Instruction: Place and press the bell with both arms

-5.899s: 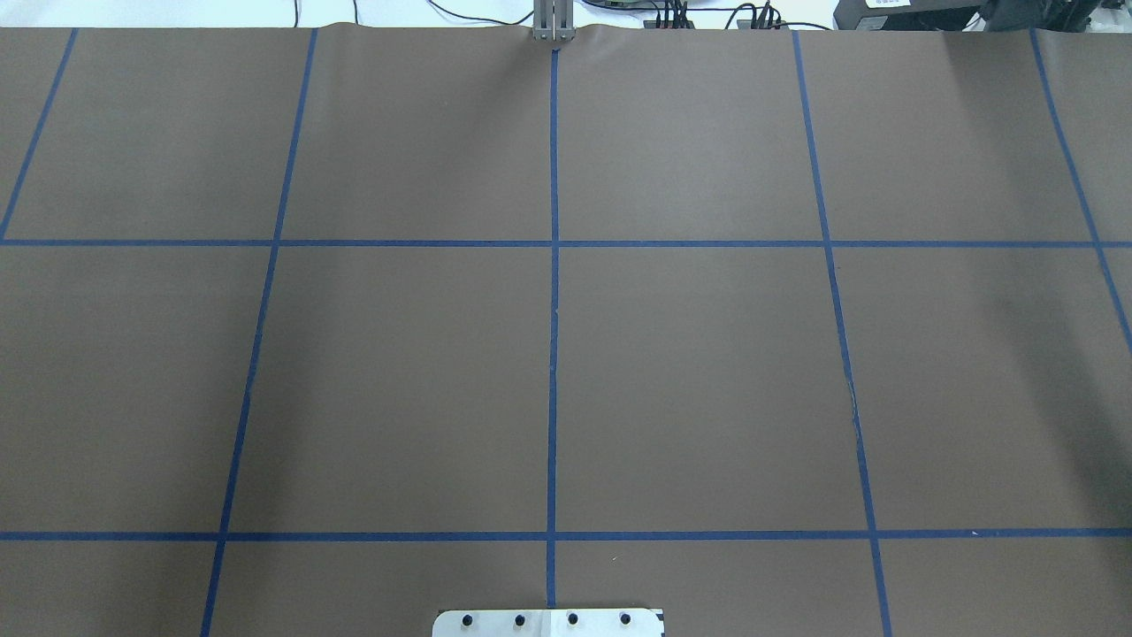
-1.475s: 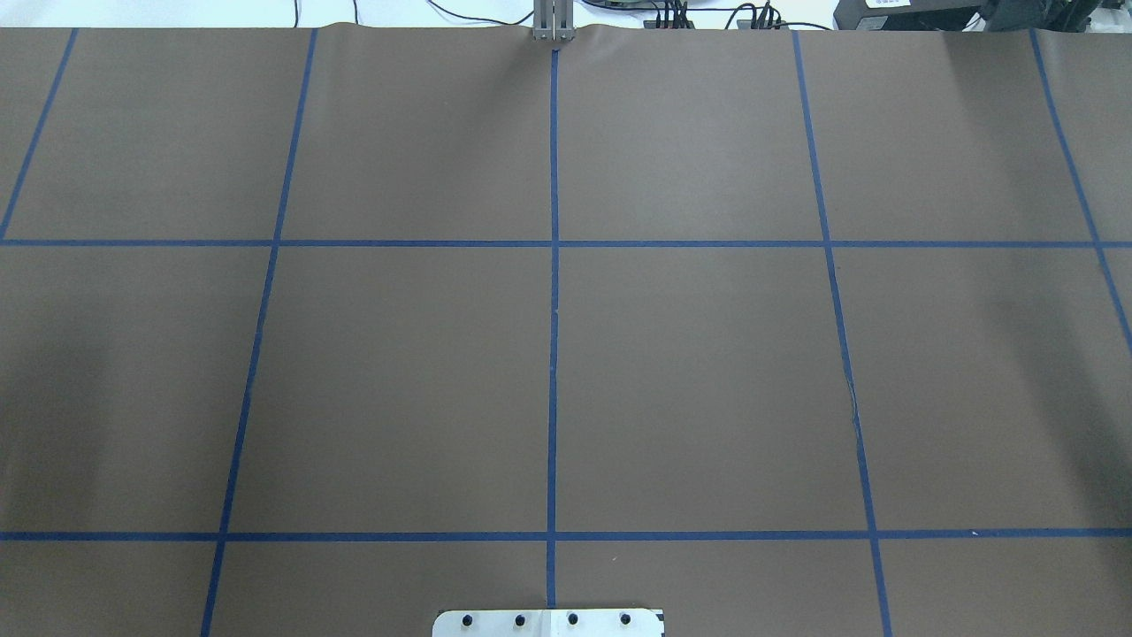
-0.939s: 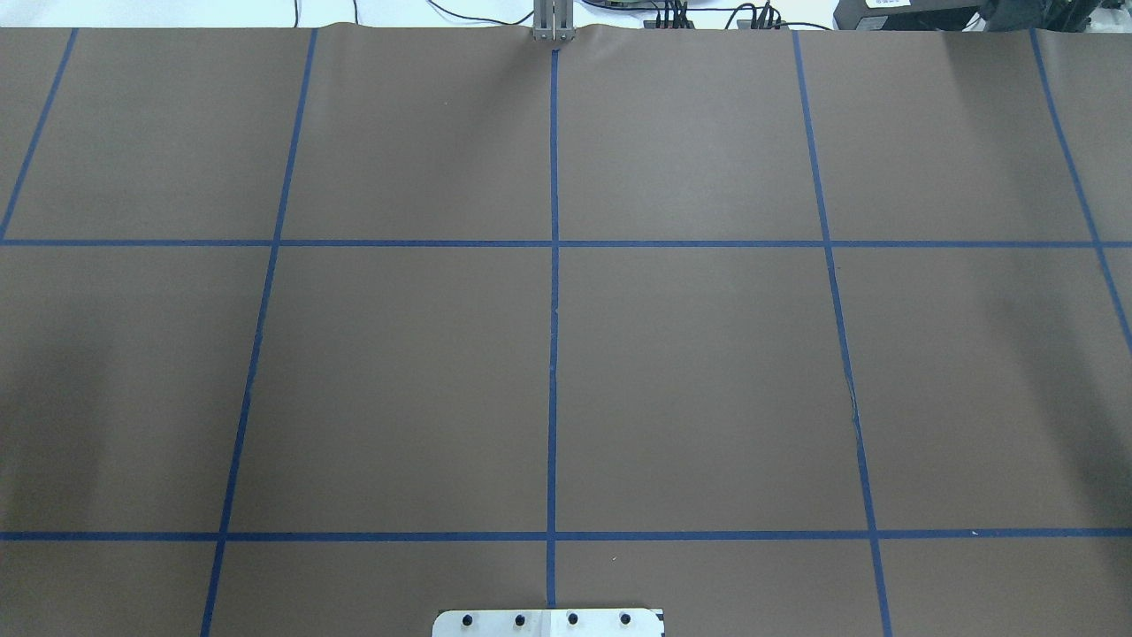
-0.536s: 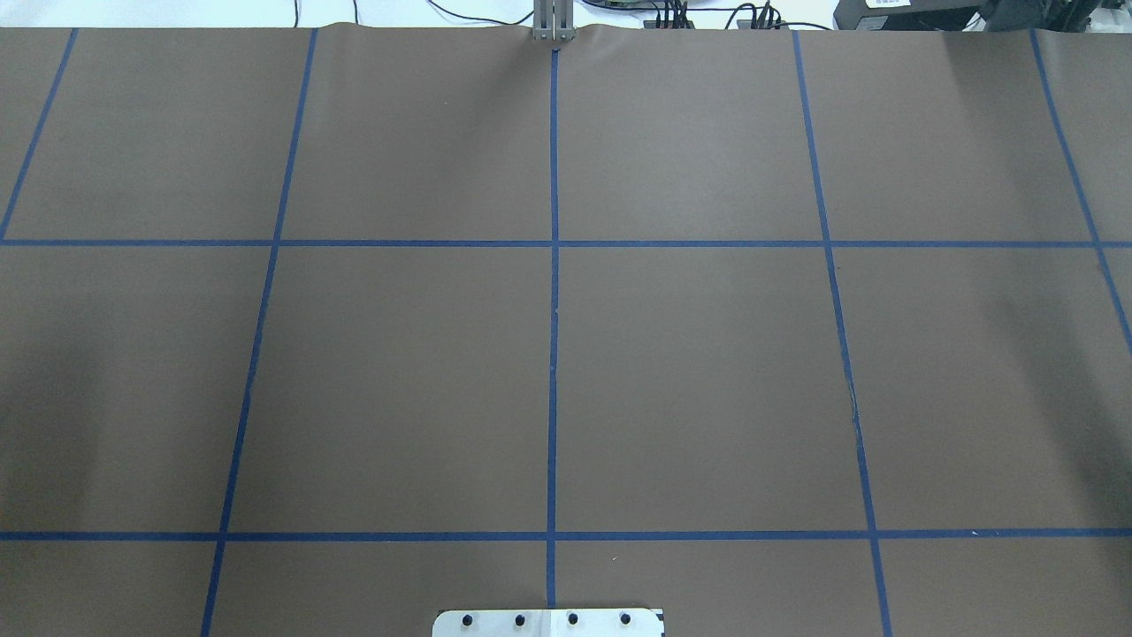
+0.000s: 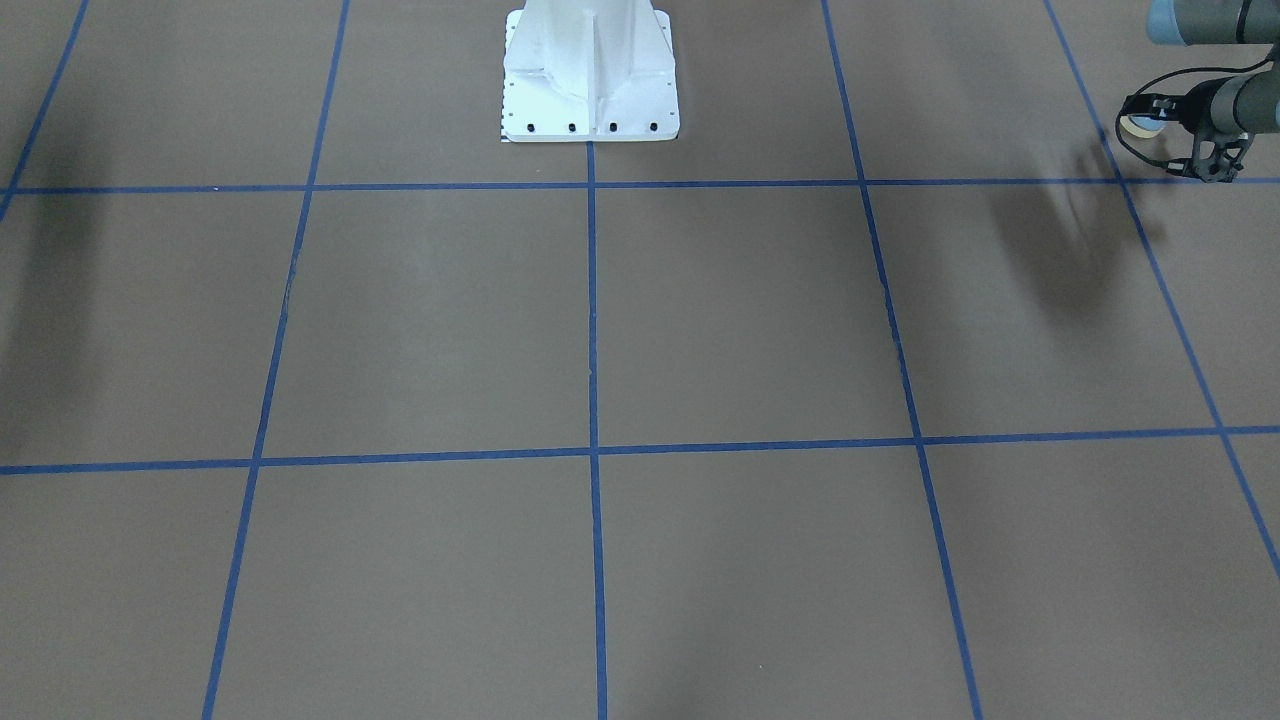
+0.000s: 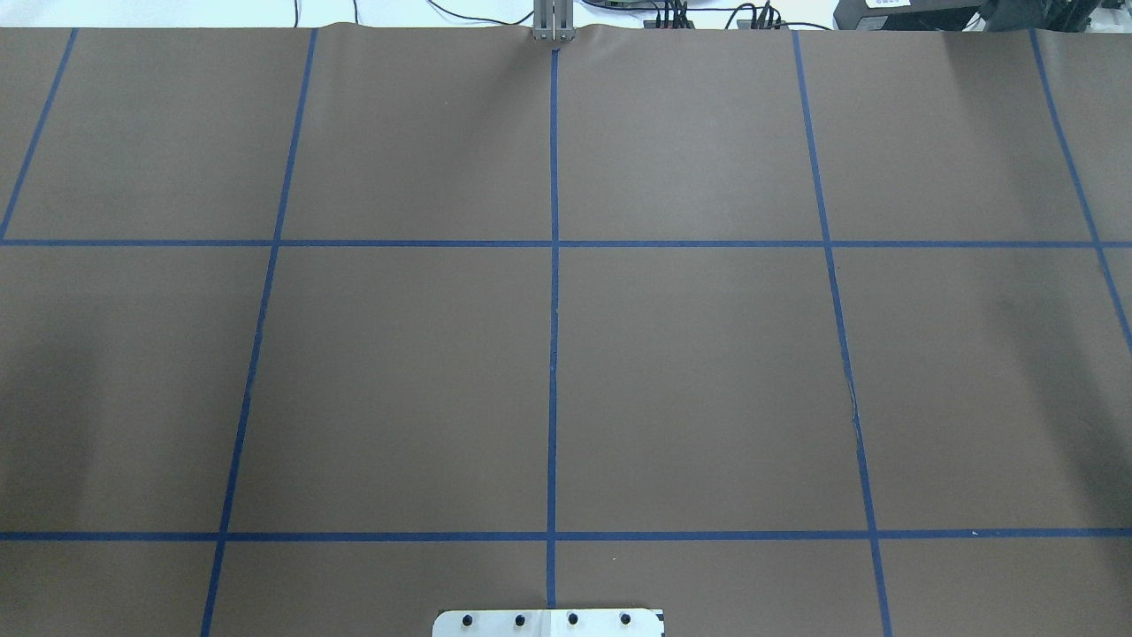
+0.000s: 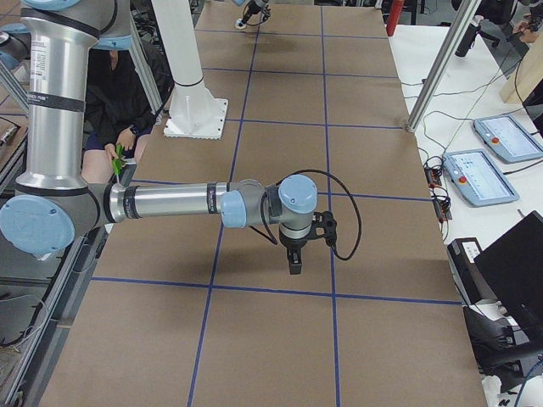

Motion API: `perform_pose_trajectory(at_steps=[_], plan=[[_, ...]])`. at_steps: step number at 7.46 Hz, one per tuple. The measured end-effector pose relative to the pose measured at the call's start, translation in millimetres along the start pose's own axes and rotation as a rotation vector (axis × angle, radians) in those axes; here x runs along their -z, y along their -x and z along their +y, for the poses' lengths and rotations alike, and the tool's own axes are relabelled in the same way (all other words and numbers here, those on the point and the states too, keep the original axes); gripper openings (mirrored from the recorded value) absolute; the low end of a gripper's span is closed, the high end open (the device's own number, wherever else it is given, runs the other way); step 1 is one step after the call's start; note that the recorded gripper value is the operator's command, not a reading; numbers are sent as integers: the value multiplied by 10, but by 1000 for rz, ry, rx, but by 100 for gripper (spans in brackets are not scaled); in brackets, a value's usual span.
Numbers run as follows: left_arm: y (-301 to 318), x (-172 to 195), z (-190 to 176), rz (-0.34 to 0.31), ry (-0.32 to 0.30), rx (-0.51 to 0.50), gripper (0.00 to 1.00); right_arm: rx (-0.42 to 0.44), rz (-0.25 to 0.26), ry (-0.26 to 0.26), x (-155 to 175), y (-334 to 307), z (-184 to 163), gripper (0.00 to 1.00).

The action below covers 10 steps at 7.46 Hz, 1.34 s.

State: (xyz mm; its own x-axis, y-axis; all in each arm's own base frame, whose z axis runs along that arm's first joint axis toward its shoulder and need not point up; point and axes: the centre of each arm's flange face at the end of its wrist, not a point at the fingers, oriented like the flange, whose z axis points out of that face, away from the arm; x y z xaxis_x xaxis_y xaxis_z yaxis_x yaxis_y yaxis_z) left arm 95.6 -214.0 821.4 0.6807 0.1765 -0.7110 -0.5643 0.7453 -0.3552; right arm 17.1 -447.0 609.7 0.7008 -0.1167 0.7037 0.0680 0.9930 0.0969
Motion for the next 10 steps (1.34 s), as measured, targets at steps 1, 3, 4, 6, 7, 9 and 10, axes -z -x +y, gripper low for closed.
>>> perform_pose_trajectory(at_steps=[1, 3, 4, 6, 7, 9, 10], plan=[[11, -14, -4, -2, 4, 1, 99, -1, 0, 1, -2, -3, 4, 100], [25, -37, -5, -6, 10, 2, 97, -2, -1, 1, -5, -5, 9, 100], [26, -40, -5, -8, 10, 2, 97, -2, -1, 2, -7, -6, 12, 100], [23, -46, -7, -8, 13, 0, 97, -3, -1, 2, -9, -9, 16, 100], [21, -48, -8, -9, 13, -1, 94, -3, -1, 2, -10, -10, 17, 100], [13, -51, -14, -11, 15, -4, 58, -2, -1, 2, -7, -7, 17, 100], [9, -52, -17, -11, 15, -5, 40, -2, -1, 2, -5, -5, 17, 100]])
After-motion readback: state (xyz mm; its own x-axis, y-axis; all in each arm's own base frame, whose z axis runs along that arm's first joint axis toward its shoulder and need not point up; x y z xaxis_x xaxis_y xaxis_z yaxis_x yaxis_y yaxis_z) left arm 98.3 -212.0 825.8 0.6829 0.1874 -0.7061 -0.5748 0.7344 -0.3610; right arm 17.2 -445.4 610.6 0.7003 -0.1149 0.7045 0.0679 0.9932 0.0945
